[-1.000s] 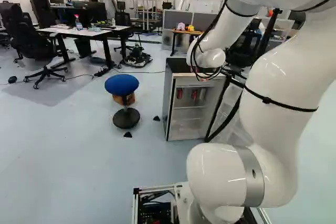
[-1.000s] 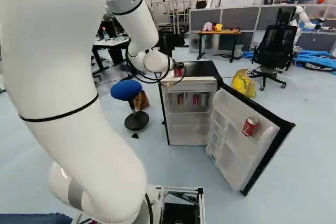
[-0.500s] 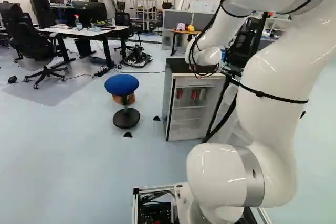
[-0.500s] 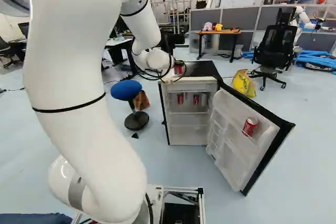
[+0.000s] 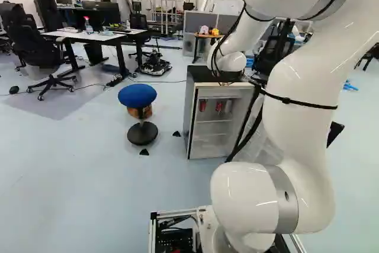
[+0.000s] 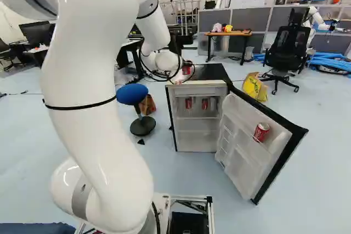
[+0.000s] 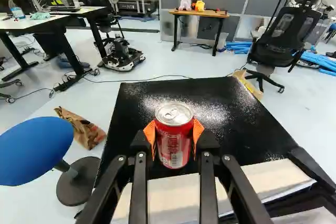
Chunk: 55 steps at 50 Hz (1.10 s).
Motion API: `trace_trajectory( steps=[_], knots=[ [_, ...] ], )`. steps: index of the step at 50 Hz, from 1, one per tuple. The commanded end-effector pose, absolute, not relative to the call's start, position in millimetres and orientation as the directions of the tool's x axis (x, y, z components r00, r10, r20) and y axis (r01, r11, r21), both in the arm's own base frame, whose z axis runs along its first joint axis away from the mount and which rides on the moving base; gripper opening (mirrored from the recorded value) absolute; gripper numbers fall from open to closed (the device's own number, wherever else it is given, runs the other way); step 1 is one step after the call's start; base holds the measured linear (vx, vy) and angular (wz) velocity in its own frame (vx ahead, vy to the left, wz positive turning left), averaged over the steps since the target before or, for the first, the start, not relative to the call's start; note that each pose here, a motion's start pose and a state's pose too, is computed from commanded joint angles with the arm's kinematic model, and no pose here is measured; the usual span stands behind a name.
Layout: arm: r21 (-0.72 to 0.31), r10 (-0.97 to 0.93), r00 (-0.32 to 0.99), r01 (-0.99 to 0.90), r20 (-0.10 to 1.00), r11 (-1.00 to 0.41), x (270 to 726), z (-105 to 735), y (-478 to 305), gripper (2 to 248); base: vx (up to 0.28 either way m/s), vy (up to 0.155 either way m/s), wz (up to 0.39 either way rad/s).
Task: Grab a drink from the fridge
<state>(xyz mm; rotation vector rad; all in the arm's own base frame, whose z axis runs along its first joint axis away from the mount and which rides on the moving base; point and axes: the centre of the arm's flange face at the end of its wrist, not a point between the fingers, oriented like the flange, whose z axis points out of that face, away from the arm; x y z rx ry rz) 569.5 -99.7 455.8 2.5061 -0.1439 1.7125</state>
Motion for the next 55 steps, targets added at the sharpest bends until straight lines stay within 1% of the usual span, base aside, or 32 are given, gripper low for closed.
trace_trajectory(
  steps=[37, 55],
  knots=[
    [0.032, -0.005, 0.289, -0.126, 0.957, -0.992, 620.2, 454.5, -101.5, 92, 0.0, 0.0, 0.0],
    [0.031, -0.008, 0.304, -0.123, 0.953, -0.992, 629.4, 435.9, -102.0, 92, 0.0, 0.0, 0.0]
  ],
)
